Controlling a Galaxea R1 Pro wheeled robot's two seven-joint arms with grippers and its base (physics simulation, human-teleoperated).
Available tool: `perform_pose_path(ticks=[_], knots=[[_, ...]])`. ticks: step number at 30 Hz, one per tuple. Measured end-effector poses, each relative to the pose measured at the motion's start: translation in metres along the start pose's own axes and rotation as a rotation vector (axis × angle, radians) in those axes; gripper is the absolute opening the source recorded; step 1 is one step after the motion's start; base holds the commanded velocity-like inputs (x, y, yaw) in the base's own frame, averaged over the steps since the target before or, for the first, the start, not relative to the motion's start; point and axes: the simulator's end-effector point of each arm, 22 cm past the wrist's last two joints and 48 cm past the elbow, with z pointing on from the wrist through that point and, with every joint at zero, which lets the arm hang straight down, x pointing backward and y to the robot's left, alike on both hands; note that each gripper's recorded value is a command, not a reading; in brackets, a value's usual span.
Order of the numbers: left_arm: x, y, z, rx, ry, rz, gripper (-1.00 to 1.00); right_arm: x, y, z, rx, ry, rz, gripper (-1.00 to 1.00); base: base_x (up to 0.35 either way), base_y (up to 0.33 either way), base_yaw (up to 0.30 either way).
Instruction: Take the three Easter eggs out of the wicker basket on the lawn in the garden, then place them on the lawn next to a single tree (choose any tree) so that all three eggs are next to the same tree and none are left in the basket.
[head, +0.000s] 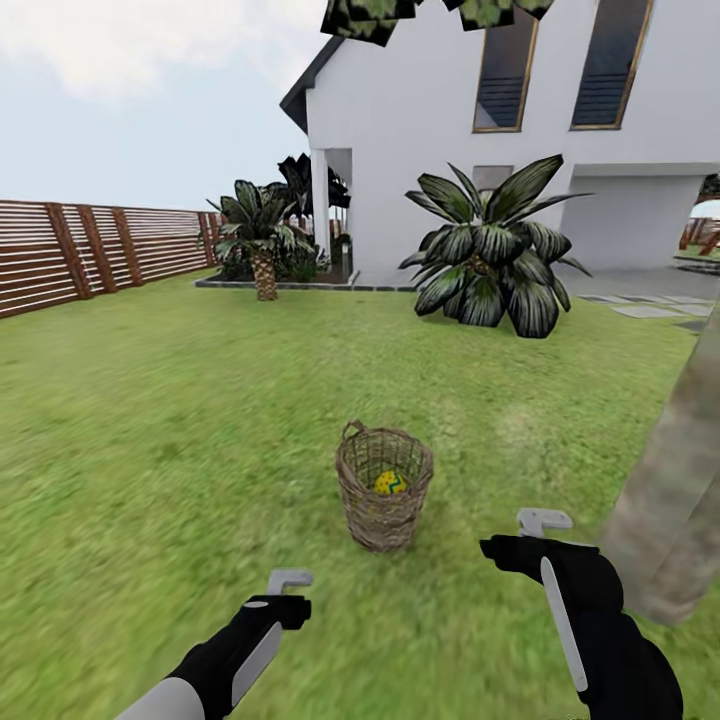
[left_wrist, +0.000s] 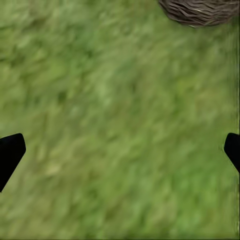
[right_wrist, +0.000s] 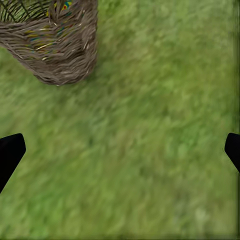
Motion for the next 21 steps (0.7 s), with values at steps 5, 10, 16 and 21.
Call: perform_pose_path(ticks=[5, 10, 16, 21], knots=[[-0.010, -0.001, -0.009, 0.007, 0.000, -0.001, 1.00, -0.011, 0.000, -0.009, -0.001, -0.006, 0.000, 1.00, 0.000, 0.000, -0.193], [-0.021, -0.002, -0.018, 0.009, -0.005, -0.002, 1.00, -0.022, 0.001, -0.017, -0.001, -0.013, 0.001, 1.00, 0.000, 0.000, -0.193], [-0.033, -0.002, -0.028, 0.010, -0.010, -0.001, 1.00, -0.035, 0.001, -0.027, -0.002, -0.019, 0.001, 1.00, 0.000, 0.000, -0.164], [-0.041, -0.002, -0.036, 0.010, -0.010, -0.001, 1.00, -0.044, 0.002, -0.034, -0.002, -0.022, 0.000, 1.00, 0.000, 0.000, -0.062]])
